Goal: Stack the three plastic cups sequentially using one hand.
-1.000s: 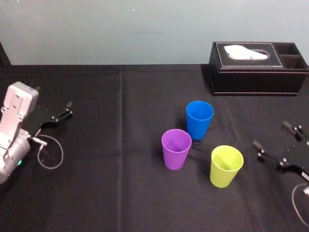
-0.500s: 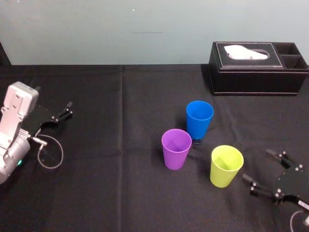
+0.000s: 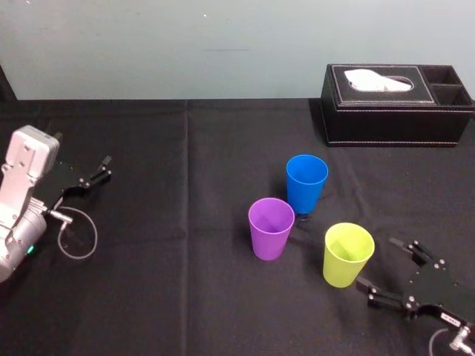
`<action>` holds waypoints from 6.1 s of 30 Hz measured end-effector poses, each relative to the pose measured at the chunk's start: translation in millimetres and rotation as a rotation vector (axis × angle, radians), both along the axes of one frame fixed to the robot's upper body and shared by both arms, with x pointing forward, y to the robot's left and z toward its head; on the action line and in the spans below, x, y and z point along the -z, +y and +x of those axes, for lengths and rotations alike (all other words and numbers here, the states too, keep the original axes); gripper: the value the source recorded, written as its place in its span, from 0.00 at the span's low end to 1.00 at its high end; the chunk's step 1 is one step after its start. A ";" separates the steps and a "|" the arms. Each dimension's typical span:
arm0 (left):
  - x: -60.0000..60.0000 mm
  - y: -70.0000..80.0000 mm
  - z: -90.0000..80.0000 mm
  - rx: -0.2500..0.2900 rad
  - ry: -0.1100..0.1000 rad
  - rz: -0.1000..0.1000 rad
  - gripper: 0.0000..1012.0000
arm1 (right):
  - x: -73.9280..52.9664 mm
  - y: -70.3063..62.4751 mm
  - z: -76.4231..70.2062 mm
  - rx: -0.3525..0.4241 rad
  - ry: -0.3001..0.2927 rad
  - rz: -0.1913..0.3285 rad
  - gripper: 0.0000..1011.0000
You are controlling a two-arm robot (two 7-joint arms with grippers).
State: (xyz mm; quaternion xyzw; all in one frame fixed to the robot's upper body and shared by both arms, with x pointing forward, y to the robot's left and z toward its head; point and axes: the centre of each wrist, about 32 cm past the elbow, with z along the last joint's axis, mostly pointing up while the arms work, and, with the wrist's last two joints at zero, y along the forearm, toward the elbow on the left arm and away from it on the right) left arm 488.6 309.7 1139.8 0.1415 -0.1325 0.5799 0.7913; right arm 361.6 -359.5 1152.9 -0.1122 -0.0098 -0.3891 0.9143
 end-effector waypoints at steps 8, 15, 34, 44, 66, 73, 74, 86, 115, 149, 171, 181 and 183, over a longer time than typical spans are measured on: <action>0.0 0.0 0.0 0.000 0.000 0.000 1.00 | 5.1 9.0 11.8 -0.008 0.009 0.019 0.99; 0.0 0.0 0.0 0.000 0.000 0.000 1.00 | 9.5 15.2 17.3 -0.006 0.029 0.029 0.99; 0.0 0.0 0.0 0.000 0.000 0.000 1.00 | 20.4 25.5 30.8 0.015 0.031 0.058 0.99; 0.0 0.0 0.0 0.000 0.000 0.000 1.00 | 22.7 29.3 34.0 0.026 0.023 0.071 0.99; 0.0 0.0 0.0 0.000 0.000 0.000 1.00 | 24.4 37.0 39.0 0.036 0.007 0.059 0.99; 0.0 0.0 0.0 0.000 0.000 0.000 1.00 | 24.2 36.7 38.8 0.035 0.008 0.060 0.90; 0.0 0.0 0.0 0.000 0.000 0.000 1.00 | 24.2 36.7 38.8 0.035 0.008 0.060 0.88; 0.0 0.0 0.0 0.000 0.000 0.000 1.00 | 24.0 36.4 38.6 0.034 0.008 0.061 0.75; 0.0 0.0 0.0 0.000 0.000 0.000 1.00 | -51.5 52.7 76.7 0.035 -0.108 0.049 0.74; 0.0 0.0 0.0 0.000 0.000 0.000 1.00 | -47.7 71.1 155.7 0.020 -0.125 0.069 0.74; 0.0 0.0 0.0 0.000 0.000 0.000 1.00 | -32.0 73.0 163.1 0.015 -0.105 0.087 0.74; 0.0 0.0 0.0 0.000 0.000 0.000 1.00 | -22.9 74.1 165.2 0.017 -0.093 0.088 0.74; 0.0 0.0 0.0 0.000 0.000 0.000 1.00 | -20.9 73.7 165.5 0.019 -0.091 0.088 0.74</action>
